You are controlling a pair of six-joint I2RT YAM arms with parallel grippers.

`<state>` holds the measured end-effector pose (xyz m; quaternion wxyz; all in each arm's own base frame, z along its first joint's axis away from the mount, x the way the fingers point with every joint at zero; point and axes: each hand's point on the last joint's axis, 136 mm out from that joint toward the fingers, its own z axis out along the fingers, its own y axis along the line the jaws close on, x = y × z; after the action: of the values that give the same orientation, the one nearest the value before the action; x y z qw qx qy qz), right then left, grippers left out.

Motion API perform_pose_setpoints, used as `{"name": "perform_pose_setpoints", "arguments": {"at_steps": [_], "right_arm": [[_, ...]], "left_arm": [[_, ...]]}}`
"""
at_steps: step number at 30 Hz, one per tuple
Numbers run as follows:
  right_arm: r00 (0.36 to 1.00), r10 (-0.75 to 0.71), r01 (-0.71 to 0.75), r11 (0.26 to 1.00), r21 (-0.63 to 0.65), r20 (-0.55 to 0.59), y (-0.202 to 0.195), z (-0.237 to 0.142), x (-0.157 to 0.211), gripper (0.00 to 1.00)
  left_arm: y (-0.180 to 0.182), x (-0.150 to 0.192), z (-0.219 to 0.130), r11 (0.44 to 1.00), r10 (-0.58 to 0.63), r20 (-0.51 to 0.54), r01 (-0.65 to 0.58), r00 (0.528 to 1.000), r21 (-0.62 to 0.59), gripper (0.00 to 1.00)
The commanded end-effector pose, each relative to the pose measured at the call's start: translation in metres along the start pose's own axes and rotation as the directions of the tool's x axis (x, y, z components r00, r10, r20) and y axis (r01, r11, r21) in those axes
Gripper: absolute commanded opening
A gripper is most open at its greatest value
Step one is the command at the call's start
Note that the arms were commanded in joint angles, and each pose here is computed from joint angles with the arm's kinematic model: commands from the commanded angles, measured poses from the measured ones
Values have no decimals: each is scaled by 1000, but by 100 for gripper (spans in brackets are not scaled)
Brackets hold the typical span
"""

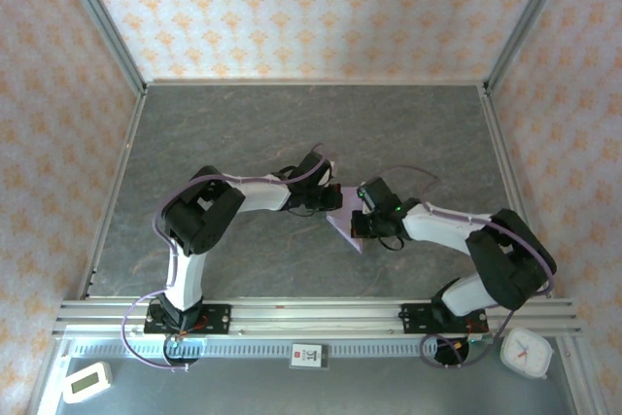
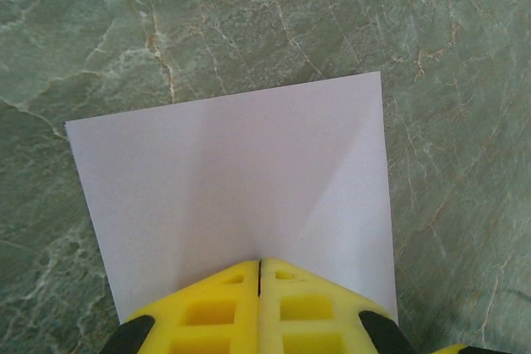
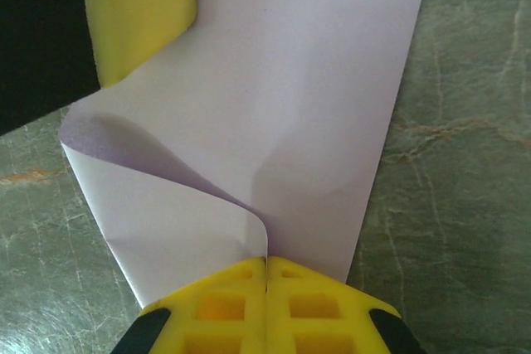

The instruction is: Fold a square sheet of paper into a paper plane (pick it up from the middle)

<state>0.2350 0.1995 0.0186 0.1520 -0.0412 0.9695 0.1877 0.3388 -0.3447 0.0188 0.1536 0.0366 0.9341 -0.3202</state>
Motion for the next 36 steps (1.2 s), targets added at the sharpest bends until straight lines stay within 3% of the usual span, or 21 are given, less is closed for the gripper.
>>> {"name": "perform_pose_setpoints", "arguments": {"at_steps": [1, 36], "right_arm": [[1000, 1, 0, 998, 62, -18, -17, -5, 11, 0], [1000, -13, 12, 998, 64, 9, -8, -3, -10, 0]], "left_arm": [[52, 41, 11, 986, -40, -109, 21, 993, -166, 0], [57, 47, 11, 985, -45, -115, 25, 992, -168, 0]]}}
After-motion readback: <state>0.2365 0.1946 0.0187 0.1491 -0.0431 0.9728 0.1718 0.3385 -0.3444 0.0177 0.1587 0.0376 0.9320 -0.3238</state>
